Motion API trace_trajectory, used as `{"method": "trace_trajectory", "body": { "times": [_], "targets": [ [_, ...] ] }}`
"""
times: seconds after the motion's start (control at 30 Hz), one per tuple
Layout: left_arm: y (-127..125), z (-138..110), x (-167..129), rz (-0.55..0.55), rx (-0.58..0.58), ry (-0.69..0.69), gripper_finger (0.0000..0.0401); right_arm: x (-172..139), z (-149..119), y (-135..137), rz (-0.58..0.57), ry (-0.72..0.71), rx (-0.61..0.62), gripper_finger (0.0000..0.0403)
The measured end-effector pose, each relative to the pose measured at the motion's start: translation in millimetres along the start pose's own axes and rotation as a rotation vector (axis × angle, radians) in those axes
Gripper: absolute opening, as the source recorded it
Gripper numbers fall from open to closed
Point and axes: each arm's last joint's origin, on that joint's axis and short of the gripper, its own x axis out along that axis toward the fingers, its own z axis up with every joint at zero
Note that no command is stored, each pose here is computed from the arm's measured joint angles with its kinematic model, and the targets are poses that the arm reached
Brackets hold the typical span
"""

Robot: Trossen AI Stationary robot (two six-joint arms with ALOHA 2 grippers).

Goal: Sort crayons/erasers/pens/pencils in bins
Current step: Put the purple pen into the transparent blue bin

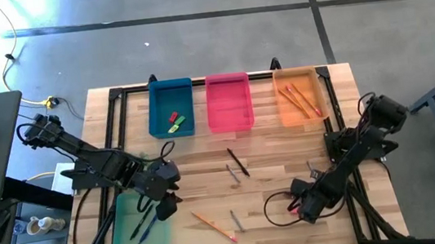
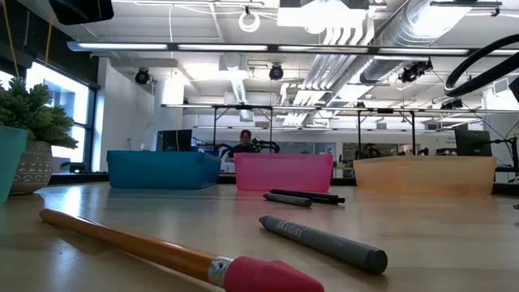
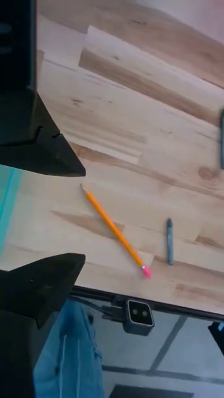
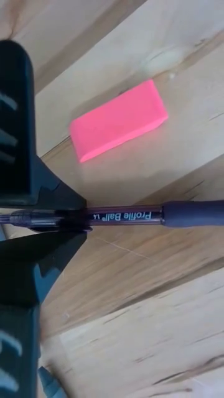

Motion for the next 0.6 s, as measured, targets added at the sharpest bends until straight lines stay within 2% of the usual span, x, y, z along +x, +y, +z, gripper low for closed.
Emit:
{"method": "trace_trajectory", "body": {
  "times": [0.17, 0.33, 0.6],
  "targets": [
    [2.0, 2.3, 0.4, 0.008, 0.038, -0.008, 0.02, -7.5, 2.2, 6.3, -0.001, -0.016, 0.001, 0.0021],
    [1.9, 2.1, 0.3, 0.01, 0.131, -0.007, 0.02, -16.1, 6.6, 14.5, 0.013, -0.074, 0.011, 0.0021],
    [5.5, -4.5, 2.3, 0.041, 0.222, 0.043, 0.02, -30.9, 11.5, 27.2, 0.066, -0.129, 0.101, 0.002]
  ]
}}
